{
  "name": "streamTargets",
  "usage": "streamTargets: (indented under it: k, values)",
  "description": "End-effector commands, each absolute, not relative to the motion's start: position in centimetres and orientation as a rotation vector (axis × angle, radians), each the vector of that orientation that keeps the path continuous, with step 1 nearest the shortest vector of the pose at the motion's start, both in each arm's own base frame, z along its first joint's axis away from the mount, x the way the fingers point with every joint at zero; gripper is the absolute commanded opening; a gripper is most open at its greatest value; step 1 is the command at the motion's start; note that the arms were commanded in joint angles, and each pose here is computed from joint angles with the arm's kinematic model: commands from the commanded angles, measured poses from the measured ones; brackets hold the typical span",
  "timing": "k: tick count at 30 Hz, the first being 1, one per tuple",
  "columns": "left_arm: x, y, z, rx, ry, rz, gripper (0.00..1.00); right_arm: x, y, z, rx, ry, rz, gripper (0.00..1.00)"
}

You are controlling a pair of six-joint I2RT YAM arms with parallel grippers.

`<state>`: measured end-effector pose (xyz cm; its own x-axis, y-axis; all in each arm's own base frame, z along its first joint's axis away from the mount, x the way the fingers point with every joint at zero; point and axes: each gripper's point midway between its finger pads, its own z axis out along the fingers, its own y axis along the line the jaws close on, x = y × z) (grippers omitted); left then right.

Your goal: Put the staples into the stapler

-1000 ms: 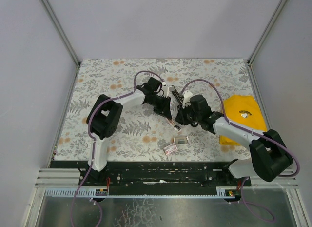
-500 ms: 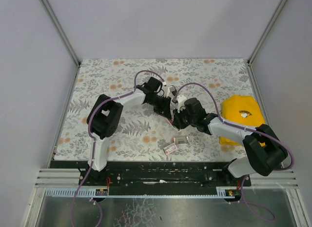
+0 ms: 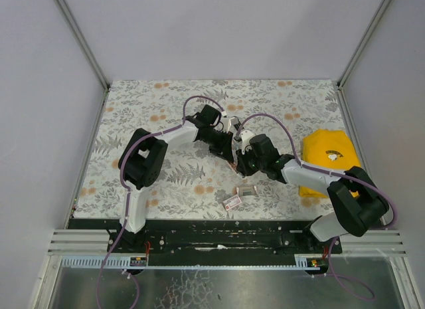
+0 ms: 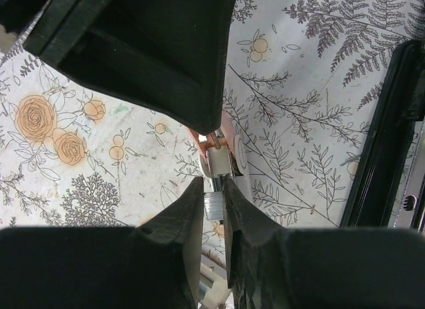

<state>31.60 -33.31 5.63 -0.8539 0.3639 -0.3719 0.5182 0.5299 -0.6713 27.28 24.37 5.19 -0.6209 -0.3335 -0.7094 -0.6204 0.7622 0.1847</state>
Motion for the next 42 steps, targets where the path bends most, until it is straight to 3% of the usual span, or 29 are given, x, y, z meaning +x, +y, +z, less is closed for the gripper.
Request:
streamTargets:
  k: [1, 42]
  values:
    - [30.3, -33.4, 5.2, 0.792, 2.625, -1.24, 0.0, 27.9, 24.8, 5.5, -0.724, 2.242, 0.529, 0.21]
    - [30.0, -33.5, 5.4, 0.822, 2.622, -1.223, 0.0, 28.7, 23.9, 4.4, -0.735, 2.245, 0.413, 0.19]
